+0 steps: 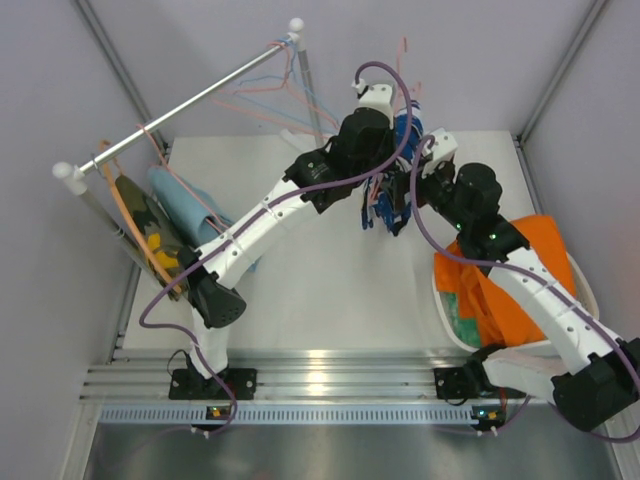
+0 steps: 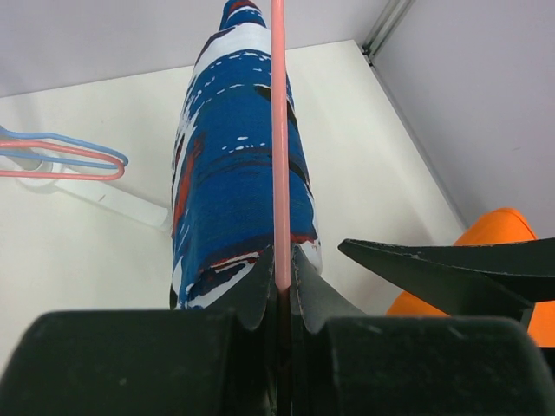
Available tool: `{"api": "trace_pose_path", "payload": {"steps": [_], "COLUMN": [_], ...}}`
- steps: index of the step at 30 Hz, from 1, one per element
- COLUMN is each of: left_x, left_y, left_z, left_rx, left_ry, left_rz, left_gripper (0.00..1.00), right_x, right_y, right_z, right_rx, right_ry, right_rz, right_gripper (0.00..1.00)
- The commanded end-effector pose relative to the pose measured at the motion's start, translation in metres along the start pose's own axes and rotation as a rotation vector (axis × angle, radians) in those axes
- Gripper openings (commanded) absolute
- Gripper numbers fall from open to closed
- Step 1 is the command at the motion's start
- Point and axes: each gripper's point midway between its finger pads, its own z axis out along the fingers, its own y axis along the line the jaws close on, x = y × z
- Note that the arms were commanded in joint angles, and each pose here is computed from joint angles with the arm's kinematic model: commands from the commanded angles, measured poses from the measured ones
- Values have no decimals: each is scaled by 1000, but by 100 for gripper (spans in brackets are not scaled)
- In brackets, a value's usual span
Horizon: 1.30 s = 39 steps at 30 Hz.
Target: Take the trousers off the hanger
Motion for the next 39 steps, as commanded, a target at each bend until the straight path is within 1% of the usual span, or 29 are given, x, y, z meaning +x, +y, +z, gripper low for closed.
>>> {"api": "trace_pose_path", "payload": {"steps": [1,9,11,12,13,14,16,17,18,20,21,22,24,25,29,30,31,32,33,34,36,37,38,39], "left_x": [-110,-119,-120,-124,-124,-125,-127,-128,-128,-130,-131,-132,-135,-136,-141,-142,-141,-142,-141,-142,-141,-141,-141,-141], "left_y": [-30,-29,-30,-30,-30,-30,-30,-31,-32,-34,-34,-35,-35,-36,-38,-38,-40,-40,-40,-40,-38,-37,-36,-35], "left_z": [-49,-62,-64,-68,-68,-69,-72,-73,-74,-78,-80,-81,-85,-87,-93,-94,-94,-95,-96,-96,-96,-96,-96,-97], "left_rx": [135,143,152,154,156,154,157,165,171,185,188,193,200,204,222,227,234,236,237,236,230,224,221,216], "left_ry": [-308,-322,-324,-331,-332,-334,-339,-339,-337,-339,-341,-343,-349,-350,-357,-360,-357,-358,-356,-358,-356,-360,-361,-361], "left_rz": [-138,-127,-125,-130,-130,-133,-139,-144,-146,-154,-159,-161,-166,-167,-171,-172,-172,-172,-172,-171,-167,-166,-165,-166], "left_gripper": [0,0,0,0,0,0,0,0,0,0,0,0,0,0,0,0,0,0,0,0,0,0,0,0], "right_x": [-20,-1,0,1,2,3,6,7,9,12,14,16,18,21,29,30,32,32,34,34,35,33,34,33], "right_y": [4,-15,-16,-18,-18,-18,-16,-15,-15,-16,-17,-18,-20,-19,-24,-25,-24,-24,-22,-21,-23,-22,-22,-23], "right_z": [8,8,8,8,9,10,14,15,17,21,22,25,27,28,32,33,34,35,36,37,37,37,37,37], "right_rx": [-17,69,66,73,72,73,62,58,58,62,69,73,86,84,111,110,108,102,90,87,90,89,89,91], "right_ry": [-82,-10,-2,2,4,5,8,9,13,15,19,26,30,36,51,53,58,57,61,62,61,55,56,54], "right_rz": [-20,-117,-155,-164,-165,-165,-153,-150,-143,-140,-134,-130,-118,-118,-125,-133,-137,-143,-151,-154,-160,-160,-163,-166], "right_gripper": [93,79,72,64,59,56,56,56,59,71,83,87,92,96,98,95,87,83,71,62,49,36,27,14]}}
